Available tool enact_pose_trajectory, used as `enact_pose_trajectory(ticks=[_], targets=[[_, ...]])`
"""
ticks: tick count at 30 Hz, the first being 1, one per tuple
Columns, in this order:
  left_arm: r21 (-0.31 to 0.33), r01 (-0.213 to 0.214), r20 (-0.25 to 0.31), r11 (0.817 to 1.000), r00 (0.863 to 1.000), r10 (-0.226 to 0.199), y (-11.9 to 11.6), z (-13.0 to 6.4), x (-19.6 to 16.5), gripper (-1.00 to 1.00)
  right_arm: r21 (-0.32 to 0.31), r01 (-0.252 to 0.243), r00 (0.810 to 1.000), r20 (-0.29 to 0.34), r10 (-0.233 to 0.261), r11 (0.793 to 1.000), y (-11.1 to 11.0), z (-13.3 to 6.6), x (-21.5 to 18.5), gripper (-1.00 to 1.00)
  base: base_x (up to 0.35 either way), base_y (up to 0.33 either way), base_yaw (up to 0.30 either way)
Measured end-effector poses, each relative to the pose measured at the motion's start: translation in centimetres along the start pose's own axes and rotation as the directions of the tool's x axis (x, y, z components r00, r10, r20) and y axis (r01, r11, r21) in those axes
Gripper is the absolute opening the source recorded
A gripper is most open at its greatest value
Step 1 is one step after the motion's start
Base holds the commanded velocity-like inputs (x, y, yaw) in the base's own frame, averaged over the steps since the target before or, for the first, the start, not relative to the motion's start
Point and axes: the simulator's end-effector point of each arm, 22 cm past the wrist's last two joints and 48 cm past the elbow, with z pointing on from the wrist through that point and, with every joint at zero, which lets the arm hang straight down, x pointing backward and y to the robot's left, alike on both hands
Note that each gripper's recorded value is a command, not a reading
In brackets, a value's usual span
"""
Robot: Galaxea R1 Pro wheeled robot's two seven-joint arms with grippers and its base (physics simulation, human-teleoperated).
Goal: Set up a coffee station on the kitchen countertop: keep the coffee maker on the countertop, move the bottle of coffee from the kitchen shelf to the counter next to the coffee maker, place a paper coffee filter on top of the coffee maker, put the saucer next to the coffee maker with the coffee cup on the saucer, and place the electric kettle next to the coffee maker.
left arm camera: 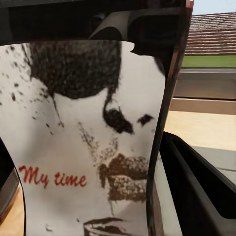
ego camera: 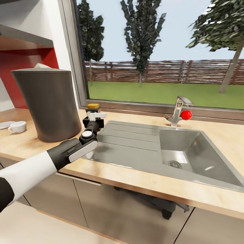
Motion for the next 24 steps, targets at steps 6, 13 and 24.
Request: enact_pose_trajectory(ticks=[6, 13, 24], targets=[[-0.001, 0.001, 0.000, 1.000, 1.000, -0.001, 0.02, 0.02, -0.01, -1.00, 0.000, 0.000, 1.000, 0.000, 0.000, 1.000, 0.00, 0.00, 0.00, 1.00, 0.055, 0.040, 0.000], [-0.001, 0.001, 0.000, 1.000, 1.000, -0.001, 0.02, 0.02, -0.01, -1.00, 0.000, 0.000, 1.000, 0.000, 0.000, 1.000, -0.01, 0.00, 0.00, 1.00, 0.071, 0.060, 0.000], [-0.001, 0.000, -0.001, 1.000, 1.000, 0.000, 0.03, 0.01, 0.00, -1.00, 0.000, 0.000, 1.000, 0.000, 0.000, 1.000, 0.00, 0.00, 0.00, 1.00, 0.077, 0.040, 0.000]])
